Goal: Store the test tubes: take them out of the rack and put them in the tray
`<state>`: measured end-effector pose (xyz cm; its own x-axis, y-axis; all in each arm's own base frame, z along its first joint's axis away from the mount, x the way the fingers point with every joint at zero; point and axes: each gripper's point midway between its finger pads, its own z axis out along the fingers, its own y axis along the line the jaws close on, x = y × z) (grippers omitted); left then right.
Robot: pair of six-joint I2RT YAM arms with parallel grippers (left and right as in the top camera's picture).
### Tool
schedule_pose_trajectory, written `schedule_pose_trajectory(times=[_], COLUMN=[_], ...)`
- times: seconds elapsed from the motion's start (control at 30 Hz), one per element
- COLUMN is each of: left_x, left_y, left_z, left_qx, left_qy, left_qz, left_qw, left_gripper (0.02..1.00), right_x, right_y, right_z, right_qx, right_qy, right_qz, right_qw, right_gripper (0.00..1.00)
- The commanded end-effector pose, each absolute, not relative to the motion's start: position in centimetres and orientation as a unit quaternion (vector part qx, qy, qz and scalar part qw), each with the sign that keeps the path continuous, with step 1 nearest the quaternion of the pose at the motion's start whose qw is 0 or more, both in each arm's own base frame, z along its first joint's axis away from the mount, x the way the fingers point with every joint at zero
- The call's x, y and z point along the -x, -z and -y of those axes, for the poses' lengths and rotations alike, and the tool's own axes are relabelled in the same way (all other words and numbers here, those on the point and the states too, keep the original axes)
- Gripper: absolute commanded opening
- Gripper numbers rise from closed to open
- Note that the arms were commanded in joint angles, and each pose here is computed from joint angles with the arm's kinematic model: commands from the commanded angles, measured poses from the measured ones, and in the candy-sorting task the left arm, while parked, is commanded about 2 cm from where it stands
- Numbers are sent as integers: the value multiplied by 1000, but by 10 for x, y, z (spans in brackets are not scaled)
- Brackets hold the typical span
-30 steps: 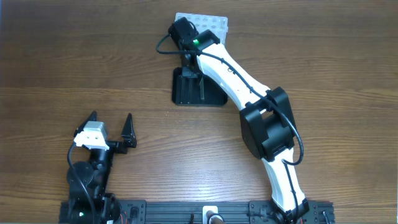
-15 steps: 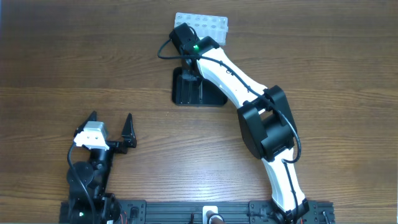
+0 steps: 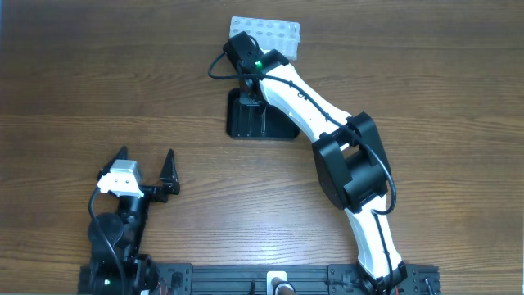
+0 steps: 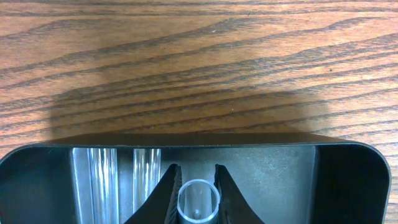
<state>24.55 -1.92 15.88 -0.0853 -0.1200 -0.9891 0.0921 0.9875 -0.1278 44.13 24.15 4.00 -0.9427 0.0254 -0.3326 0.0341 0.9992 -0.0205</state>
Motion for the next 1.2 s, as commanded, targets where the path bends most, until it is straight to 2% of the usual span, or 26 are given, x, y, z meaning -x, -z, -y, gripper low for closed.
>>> schedule_pose_trajectory(times=[0.03, 0.07, 0.17, 0.27, 0.37, 0.57, 0.67, 0.8, 0.97, 1.2], left_x=[-245, -245, -245, -245, -245, -245, -245, -245, -245, -245], left_y=[-158, -158, -158, -158, -158, -158, -158, -158, -158, -158], left_z=[19, 19, 19, 19, 19, 19, 19, 19, 19, 19], left_qx=[4, 4, 4, 4, 4, 4, 4, 4, 4, 4], left_qy=[75, 75, 75, 75, 75, 75, 75, 75, 75, 75], left_qz=[-732, -732, -732, -732, -732, -731, -732, -732, -732, -732], left_qw=[678, 678, 678, 678, 678, 678, 678, 678, 678, 678], left_gripper=[1000, 1000, 998, 1000, 1000, 1000, 1000, 998, 998, 1000], right_x=[-439, -440, -440, -441, -443, -454, -459, -485, -544, -585], right_y=[-19, -20, -20, -22, -39, -122, -167, -202, -198, -161], right_z=[-232, -232, -232, -235, -238, -233, -227, -208, -189, -173], right_qx=[-24, -25, -25, -24, -21, 2, 31, 39, 39, 24], right_qy=[25, 25, 25, 22, 16, 20, 22, 41, 51, 62], right_qz=[-988, -988, -988, -987, -984, -964, -948, -922, -893, -883], right_qw=[150, 152, 152, 156, 174, 266, 317, 382, 445, 465], right_gripper=[194, 270, 384, 411, 421, 555, 691, 787, 873, 895])
